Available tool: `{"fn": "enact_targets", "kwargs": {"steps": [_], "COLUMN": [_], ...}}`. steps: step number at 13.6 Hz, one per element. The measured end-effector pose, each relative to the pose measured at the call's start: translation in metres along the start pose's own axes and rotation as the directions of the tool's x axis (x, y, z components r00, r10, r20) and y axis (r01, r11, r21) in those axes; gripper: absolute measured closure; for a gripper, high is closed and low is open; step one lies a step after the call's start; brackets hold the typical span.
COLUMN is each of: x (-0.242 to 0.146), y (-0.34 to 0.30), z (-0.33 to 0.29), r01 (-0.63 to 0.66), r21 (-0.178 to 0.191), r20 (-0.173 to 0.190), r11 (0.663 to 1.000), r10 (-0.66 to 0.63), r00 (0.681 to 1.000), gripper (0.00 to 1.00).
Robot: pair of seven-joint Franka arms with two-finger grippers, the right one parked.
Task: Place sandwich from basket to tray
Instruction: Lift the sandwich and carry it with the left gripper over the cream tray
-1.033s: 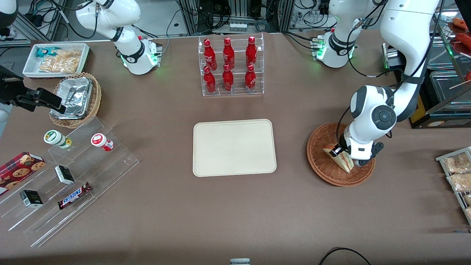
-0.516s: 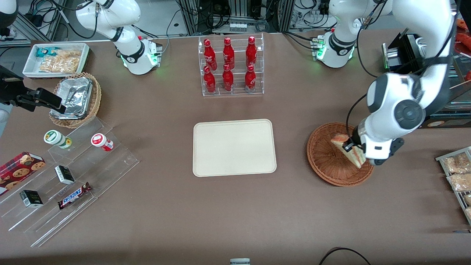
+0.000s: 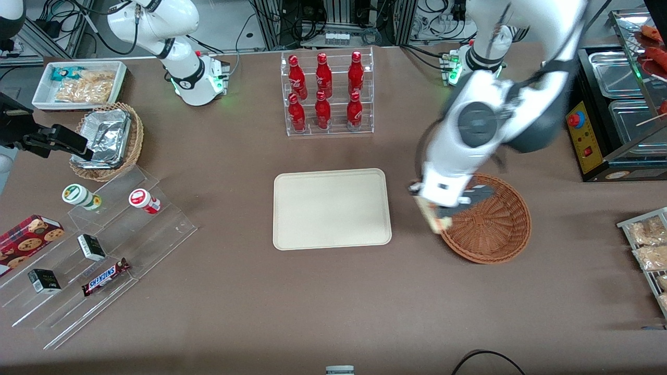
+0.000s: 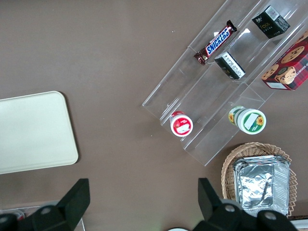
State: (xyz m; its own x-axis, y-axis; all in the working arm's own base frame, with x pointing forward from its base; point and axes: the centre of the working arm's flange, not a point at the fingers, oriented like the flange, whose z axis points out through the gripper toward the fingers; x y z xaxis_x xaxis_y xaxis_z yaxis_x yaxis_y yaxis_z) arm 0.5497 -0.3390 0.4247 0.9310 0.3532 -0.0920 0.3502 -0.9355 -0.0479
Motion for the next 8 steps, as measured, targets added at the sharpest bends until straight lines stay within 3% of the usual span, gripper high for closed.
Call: {"fn": "enact_targets", "kwargs": {"steps": [2, 6, 8], "x": [-0.024, -0.053, -0.077], "y": [0.05, 0.118, 0.143], "z": [0.028, 0.072, 0.098], "r01": [-0.074, -0.164, -0.207], "r21": [-0.029, -0.155, -0.165], "r20": [-0.004, -0.028, -0.021], "r11": [0.997, 0.974, 0.964], "r10": [0.074, 0.162, 0.207], "r00": [0.997, 0.986, 0.978], "gripper": [0.85, 0.85, 0.85]}}
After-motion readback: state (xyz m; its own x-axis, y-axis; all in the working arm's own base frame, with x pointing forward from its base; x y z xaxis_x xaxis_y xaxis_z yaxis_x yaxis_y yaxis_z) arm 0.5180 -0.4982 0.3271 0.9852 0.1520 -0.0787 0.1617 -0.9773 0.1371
